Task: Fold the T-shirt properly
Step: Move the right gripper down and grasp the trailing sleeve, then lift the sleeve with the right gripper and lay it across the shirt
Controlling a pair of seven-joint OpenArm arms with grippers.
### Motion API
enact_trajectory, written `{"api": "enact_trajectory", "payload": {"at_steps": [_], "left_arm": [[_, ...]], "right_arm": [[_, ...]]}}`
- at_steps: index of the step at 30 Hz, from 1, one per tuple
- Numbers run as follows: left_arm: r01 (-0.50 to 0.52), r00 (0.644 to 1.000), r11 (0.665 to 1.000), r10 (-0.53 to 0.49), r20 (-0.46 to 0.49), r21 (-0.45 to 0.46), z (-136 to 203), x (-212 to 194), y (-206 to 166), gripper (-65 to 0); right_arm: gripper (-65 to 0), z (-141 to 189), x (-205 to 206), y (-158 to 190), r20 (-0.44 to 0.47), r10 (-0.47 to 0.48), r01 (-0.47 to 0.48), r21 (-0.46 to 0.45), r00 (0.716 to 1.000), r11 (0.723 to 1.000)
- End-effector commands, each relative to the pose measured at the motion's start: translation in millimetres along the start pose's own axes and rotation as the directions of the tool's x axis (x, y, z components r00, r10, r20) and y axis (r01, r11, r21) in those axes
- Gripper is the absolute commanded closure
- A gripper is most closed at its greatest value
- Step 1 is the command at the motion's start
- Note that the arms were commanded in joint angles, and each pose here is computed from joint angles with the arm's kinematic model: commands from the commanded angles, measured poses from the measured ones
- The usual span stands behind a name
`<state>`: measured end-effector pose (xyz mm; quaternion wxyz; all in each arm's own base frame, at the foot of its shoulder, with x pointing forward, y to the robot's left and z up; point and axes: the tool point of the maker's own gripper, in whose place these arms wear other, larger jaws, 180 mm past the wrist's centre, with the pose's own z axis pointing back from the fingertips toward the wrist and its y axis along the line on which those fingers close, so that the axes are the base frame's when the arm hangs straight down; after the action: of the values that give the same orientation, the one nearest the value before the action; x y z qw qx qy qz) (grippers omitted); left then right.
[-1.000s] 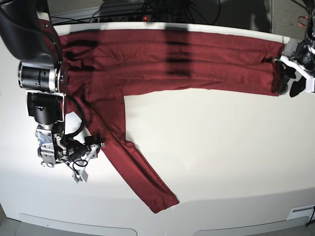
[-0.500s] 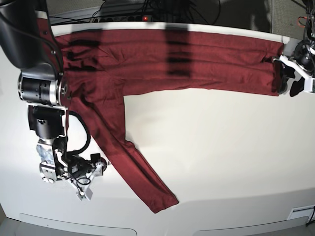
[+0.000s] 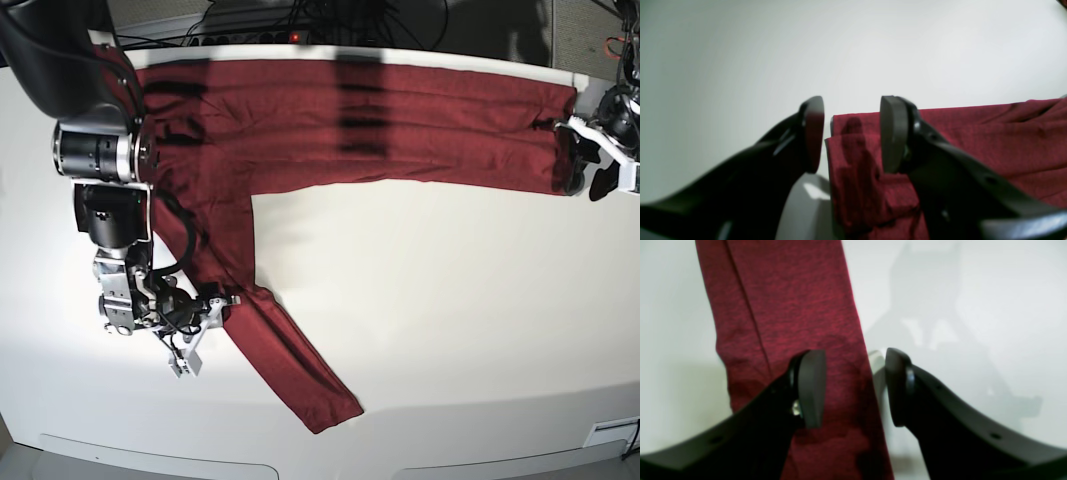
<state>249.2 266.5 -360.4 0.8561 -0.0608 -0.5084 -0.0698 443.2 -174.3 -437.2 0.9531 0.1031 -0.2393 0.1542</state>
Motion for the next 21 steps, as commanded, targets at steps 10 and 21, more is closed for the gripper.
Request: {"api": "enact_trajectory", "payload": {"at_steps": [10, 21], "left_arm": [[0.018, 0.999, 1.0, -0.018, 0.044, 0.001, 2, 15, 4, -26.6], [0.018, 0.999, 1.0, -0.018, 0.041, 0.001, 2, 14, 4, -26.6]], "right_arm": [[-2.7, 3, 1, -4, -0.008, 0.01, -0.01, -0.011, 1.0, 1.0], [0.0, 12, 28, -5, 0.047, 0.015, -0.015, -0.004, 0.999, 1.0]]}}
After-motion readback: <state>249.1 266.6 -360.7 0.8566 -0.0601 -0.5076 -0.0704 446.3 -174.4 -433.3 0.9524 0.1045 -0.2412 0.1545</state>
